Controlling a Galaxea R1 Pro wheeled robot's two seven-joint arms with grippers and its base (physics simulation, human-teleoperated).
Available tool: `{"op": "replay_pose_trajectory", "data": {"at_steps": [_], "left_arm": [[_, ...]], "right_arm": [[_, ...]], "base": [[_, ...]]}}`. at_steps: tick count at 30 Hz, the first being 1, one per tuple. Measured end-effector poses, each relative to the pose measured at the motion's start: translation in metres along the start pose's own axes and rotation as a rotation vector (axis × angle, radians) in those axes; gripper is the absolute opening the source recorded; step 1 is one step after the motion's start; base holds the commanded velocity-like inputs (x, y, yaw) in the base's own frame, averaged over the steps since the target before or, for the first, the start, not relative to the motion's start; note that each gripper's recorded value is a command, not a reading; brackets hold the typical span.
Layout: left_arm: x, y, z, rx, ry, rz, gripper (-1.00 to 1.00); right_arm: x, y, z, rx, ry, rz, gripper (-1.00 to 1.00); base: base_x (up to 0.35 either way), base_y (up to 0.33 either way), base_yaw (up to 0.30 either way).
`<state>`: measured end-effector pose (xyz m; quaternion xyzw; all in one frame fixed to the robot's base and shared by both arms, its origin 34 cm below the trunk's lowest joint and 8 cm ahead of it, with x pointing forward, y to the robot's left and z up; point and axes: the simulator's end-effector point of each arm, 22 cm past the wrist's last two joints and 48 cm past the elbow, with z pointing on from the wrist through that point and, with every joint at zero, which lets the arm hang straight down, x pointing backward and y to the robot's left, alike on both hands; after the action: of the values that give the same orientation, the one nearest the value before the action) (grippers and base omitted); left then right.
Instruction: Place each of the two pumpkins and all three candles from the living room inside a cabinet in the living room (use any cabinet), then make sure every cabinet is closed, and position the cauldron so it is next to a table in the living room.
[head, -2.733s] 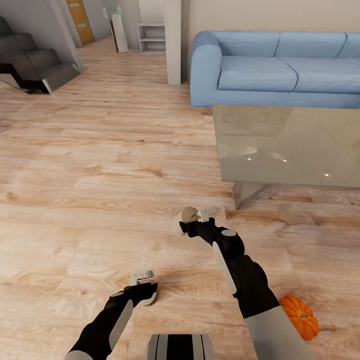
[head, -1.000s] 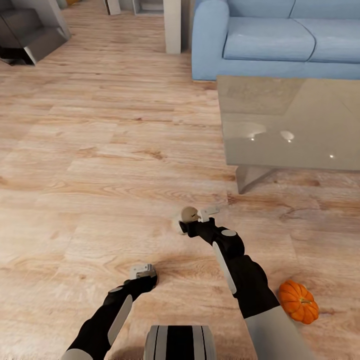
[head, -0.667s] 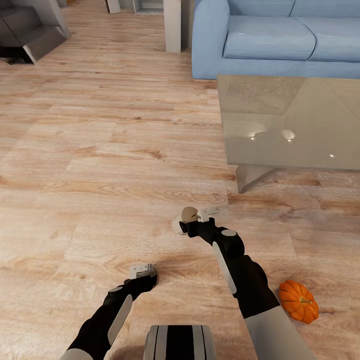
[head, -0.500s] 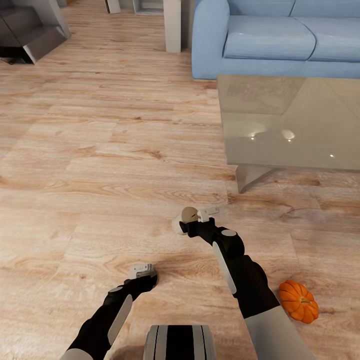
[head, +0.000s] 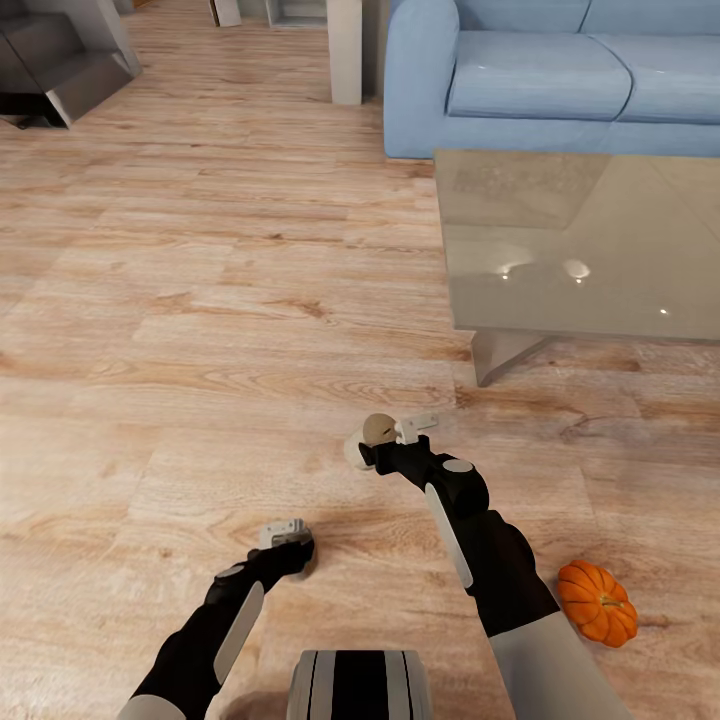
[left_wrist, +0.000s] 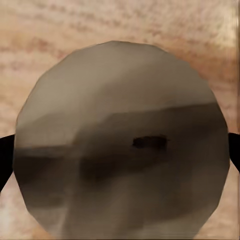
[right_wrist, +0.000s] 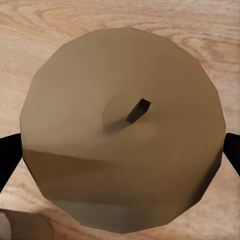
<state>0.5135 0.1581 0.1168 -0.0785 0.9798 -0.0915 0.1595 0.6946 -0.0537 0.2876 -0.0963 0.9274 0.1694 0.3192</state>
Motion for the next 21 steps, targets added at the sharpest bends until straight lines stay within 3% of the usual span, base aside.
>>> {"op": "replay_pose_trajectory", "data": {"at_steps": [21], "left_arm": [[-0.036, 0.004, -0.018, 0.007, -0.079, 0.018, -1.0]], "right_arm": [[0.0, 0.0, 0.0, 0.0, -0.001, 0.0, -1.0]], "base": [[0.0, 0.0, 0.0]]}}
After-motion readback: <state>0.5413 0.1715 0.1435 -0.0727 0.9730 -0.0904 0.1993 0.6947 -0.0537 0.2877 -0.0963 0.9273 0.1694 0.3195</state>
